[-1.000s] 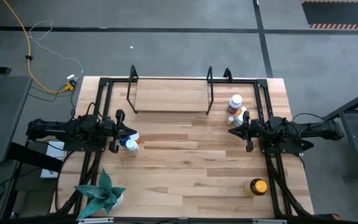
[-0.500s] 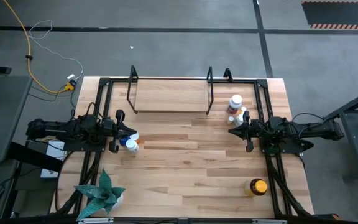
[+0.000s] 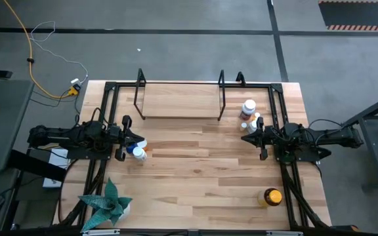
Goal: Pick and place medicine bottles onto shelf by color
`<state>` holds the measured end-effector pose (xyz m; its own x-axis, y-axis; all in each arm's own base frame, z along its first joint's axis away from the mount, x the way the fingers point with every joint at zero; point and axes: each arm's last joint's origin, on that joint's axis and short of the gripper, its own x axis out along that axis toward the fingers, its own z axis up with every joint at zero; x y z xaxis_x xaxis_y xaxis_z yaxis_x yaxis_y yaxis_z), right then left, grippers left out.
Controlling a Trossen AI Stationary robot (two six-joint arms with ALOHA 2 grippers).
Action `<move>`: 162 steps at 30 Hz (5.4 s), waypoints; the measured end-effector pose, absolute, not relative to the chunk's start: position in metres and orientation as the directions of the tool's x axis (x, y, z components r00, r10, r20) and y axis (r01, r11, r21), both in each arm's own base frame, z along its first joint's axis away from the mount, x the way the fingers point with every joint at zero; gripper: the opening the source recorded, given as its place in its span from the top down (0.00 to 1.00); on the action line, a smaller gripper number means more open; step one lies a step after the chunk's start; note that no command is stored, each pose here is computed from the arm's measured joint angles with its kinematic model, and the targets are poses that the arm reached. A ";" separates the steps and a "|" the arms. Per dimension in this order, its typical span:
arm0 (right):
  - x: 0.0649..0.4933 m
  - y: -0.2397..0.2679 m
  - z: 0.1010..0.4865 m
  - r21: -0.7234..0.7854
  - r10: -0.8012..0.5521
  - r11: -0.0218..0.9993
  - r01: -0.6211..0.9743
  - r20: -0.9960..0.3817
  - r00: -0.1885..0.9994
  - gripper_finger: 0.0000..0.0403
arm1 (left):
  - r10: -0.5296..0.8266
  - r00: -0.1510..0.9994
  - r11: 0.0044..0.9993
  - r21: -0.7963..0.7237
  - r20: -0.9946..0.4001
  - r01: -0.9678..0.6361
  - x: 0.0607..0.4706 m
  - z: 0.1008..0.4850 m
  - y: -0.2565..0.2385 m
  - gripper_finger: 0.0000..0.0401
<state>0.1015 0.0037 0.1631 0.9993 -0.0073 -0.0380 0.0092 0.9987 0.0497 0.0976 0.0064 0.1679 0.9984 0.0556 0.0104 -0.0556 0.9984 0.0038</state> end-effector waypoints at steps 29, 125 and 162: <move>0.102 0.004 0.166 0.086 -0.008 0.996 0.009 -0.013 1.000 1.00 | 0.055 0.998 0.998 0.004 0.010 -0.055 0.098 0.168 0.006 0.99; 0.169 -0.095 0.361 0.089 -0.828 0.413 0.906 -0.377 0.415 0.46 | 0.055 0.998 0.998 0.004 0.010 -0.055 0.098 0.168 0.006 0.99; 0.333 -0.215 0.277 -0.074 -0.310 0.919 0.388 -0.744 0.592 0.45 | 0.055 0.998 0.998 0.004 0.010 -0.055 0.098 0.168 0.006 0.99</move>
<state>0.3332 -0.2152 0.2769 0.5921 -0.3101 -0.7438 0.3880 0.9187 -0.0742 0.0976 0.0064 0.1679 0.9984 0.0553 0.0105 -0.0553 0.9985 0.0038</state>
